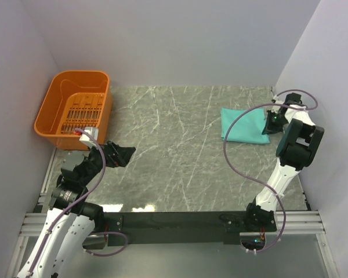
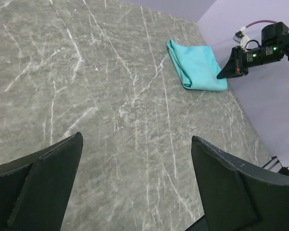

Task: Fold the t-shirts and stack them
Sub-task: Neatly place the folded tshirt to the corner

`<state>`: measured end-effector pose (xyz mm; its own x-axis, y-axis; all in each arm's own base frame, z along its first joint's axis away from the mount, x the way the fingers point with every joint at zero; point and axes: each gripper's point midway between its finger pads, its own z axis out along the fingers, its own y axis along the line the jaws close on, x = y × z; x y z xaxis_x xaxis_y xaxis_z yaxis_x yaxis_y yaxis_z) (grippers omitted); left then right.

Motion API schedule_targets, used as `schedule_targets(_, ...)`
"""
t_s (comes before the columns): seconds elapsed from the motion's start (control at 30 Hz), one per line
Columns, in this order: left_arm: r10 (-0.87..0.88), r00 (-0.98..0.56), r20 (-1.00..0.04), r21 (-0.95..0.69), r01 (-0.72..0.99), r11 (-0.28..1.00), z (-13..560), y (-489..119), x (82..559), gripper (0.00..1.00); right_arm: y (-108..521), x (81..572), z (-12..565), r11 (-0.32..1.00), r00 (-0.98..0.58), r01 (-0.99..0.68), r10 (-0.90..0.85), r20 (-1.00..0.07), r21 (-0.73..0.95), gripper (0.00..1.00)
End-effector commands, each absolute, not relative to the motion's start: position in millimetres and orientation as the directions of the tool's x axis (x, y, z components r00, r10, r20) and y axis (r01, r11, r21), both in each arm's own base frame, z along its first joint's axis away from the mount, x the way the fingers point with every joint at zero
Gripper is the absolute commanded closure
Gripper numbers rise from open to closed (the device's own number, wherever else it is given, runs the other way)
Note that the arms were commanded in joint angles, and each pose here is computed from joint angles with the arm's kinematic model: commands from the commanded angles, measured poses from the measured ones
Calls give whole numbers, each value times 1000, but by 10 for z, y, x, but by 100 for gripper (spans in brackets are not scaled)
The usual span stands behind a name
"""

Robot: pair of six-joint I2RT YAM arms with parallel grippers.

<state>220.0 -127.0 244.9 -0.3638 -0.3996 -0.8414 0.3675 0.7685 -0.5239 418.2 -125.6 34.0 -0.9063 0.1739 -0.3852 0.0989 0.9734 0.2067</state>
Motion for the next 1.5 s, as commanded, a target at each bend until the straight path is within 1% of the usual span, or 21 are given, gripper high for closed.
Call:
schedule_targets(0.0, -417, -345, -841, -534, 404, 743, 2546, -1315, 2186, 1, -1595, 4303, 698, 995, -883, 68, 97, -459, 79, 93)
schedule_targets(0.03, -417, -348, -840, -536, 407, 740, 2543, -1324, 2181, 1, -1637, 4298, 722, 996, -886, 66, 88, -455, 64, 89)
schedule_targets(0.07, -416, -348, -840, -536, 409, 739, 2550, -1327, 2181, 1, -1709, 4328, 782, 998, -883, 59, 68, -464, 34, 79)
schedule_targets(0.13, -416, -349, -840, -536, 409, 739, 2554, -1327, 2184, 1, -1759, 4329, 848, 998, -882, 56, 53, -468, 8, 70)
schedule_targets(0.17, -416, -347, -841, -534, 407, 741, 2561, -1323, 2188, 1, -1803, 4342, 940, 998, -876, 54, 36, -480, -24, 61)
schedule_targets(0.3, -416, -348, -840, -534, 391, 750, 2568, -1304, 2216, 1, -1999, 4326, 1193, 986, -864, 74, -13, -503, -152, 50)
schedule_targets(0.33, -417, -353, -838, -536, 386, 751, 2568, -1306, 2230, 1, -2031, 4326, 1246, 981, -860, 76, -26, -510, -178, 49)
schedule_targets(0.37, -416, -357, -837, -537, 384, 751, 2565, -1309, 2243, 1, -2056, 4296, 1280, 978, -860, 69, -43, -509, -199, 46)
schedule_targets(0.47, -422, -378, -824, -550, 358, 754, 2546, -1308, 2289, 1, -2020, 4172, 1452, 973, -849, 51, -77, -523, -227, 45)
schedule_targets(0.53, -438, -384, -813, -562, 321, 762, 2554, -1276, 2341, 1, -1854, 4108, 1493, 981, -837, 4, -102, -537, -193, 45)
schedule_targets(0.67, -467, -415, -780, -580, 202, 789, 2494, -1155, 2377, 1, -1366, 3733, 1604, 977, -796, -150, -209, -568, -150, 44)
schedule_targets(0.73, -466, -401, -789, -566, 178, 805, 2516, -1096, 2388, 1, -1150, 3626, 1690, 970, -751, -208, -238, -615, -122, 44)
schedule_targets(0.9, -439, -374, -817, -528, 178, 830, 2556, -1021, 2338, 1, -728, 3182, 2019, 940, -603, -308, -311, -734, -145, 41)
schedule_targets(1.0, -424, -341, -839, -496, 158, 854, 2623, -927, 2325, 0, -570, 3034, 2289, 929, -479, -310, -334, -811, -200, 35)
schedule_targets(1.03, -420, -337, -843, -488, 150, 860, 2655, -900, 2306, 0, -546, 3002, 2348, 939, -459, -286, -312, -832, -194, 29)
schedule_targets(1.13, -404, -320, -857, -463, 137, 875, 2719, -835, 2269, 1, -503, 2889, 2546, 945, -377, -233, -304, -875, -228, 22)
schedule_targets(1.17, -410, -312, -857, -466, 131, 875, 2740, -817, 2257, 0, -481, 2839, 2598, 958, -361, -201, -268, -893, -206, 14)
schedule_targets(1.2, -414, -302, -859, -467, 130, 875, 2767, -802, 2243, 1, -501, 2837, 2659, 965, -342, -168, -247, -907, -200, 8)
schedule_targets(1.23, -420, -288, -860, -471, 136, 871, 2803, -794, 2209, 1, -518, 2818, 2649, 981, -349, -118, -185, -919, -153, 1)
schedule_targets(1.33, -433, -233, -871, -467, 115, 877, 2905, -695, 2162, 1, -495, 2748, 2761, 987, -306, -85, -155, -939, -135, 0)
schedule_targets(1.47, -441, -194, -877, -462, 84, 883, 2970, -595, 2114, 1, -490, 2663, 2777, 1000, -275, 13, -14, -961, -18, 0)
